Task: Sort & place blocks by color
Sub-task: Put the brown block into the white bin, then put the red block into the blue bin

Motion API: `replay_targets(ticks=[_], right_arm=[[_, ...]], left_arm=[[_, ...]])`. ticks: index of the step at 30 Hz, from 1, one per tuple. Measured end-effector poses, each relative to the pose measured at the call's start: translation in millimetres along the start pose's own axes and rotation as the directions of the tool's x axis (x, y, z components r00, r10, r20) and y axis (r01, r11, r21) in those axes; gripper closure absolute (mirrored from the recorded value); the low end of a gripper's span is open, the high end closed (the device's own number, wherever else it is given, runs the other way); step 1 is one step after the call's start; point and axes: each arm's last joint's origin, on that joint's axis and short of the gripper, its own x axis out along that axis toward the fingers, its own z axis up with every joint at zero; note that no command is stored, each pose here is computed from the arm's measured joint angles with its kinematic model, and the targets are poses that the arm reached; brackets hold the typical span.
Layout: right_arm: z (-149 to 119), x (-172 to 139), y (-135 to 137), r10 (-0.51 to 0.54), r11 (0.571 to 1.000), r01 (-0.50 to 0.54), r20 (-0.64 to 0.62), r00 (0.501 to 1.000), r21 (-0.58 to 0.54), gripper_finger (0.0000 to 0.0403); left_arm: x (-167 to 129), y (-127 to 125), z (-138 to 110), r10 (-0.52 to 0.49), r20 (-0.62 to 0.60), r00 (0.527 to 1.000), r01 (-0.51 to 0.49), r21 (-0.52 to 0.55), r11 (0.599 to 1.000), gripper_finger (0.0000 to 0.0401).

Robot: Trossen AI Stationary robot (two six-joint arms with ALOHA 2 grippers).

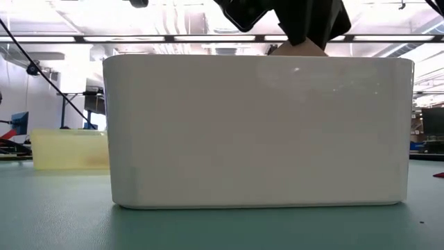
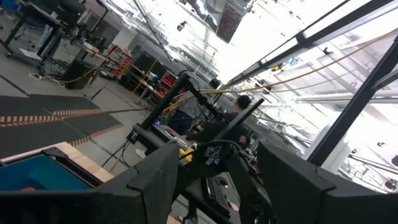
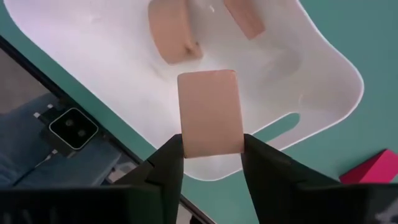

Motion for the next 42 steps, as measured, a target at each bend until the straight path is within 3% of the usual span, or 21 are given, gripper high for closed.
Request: replay_targets(ticks=[9,14,18,25,31,37,42], right_arm=[[1.5,-0.5,-1.0,0.000,1.000,0.000,0.002,1.000,0.005,0.0223],[4.0,-8.3,-4.1,0.009,1.000,-0.009,0.019,1.000,0.005,0.0224],[2.8,-31.1,-10.1,0.006,1.000,-0.007,0.109,0.994,0.001,0.0232],[0.3,-83.7,-40.3,-0.057,0.998,0.042,0.298,0.953,0.056,0.0241],[6.1,-115.4,-66.5,-0.064,0.997,0.042,0.374,0.925,0.065,0.0244],[-1.5,-126.6,-85.4,-0.068,0.997,0.050,0.386,0.920,0.058,0.0251],[-17.6,-118.4,-105.3,-0.103,0.990,0.061,0.352,0.930,0.129,0.0252]], left_arm=[[0.0,0.1,-0.1,0.000,-0.001,1.000,0.000,0.000,1.000,0.0198],[0.0,0.2,-0.2,0.000,-0.001,1.000,0.000,-0.001,1.000,0.0198],[1.3,1.0,-2.3,0.000,-0.015,1.000,0.000,-0.007,1.000,0.0198],[3.9,5.1,-9.4,0.024,-0.057,0.998,-0.026,-0.030,0.999,0.0198],[5.7,8.6,-15.1,0.037,-0.075,0.997,-0.041,-0.058,0.997,0.0198],[6.5,10.9,-18.5,0.061,-0.101,0.993,-0.070,-0.085,0.994,0.0198],[7.4,12.2,-18.3,0.093,-0.076,0.993,-0.100,-0.090,0.991,0.0198]])
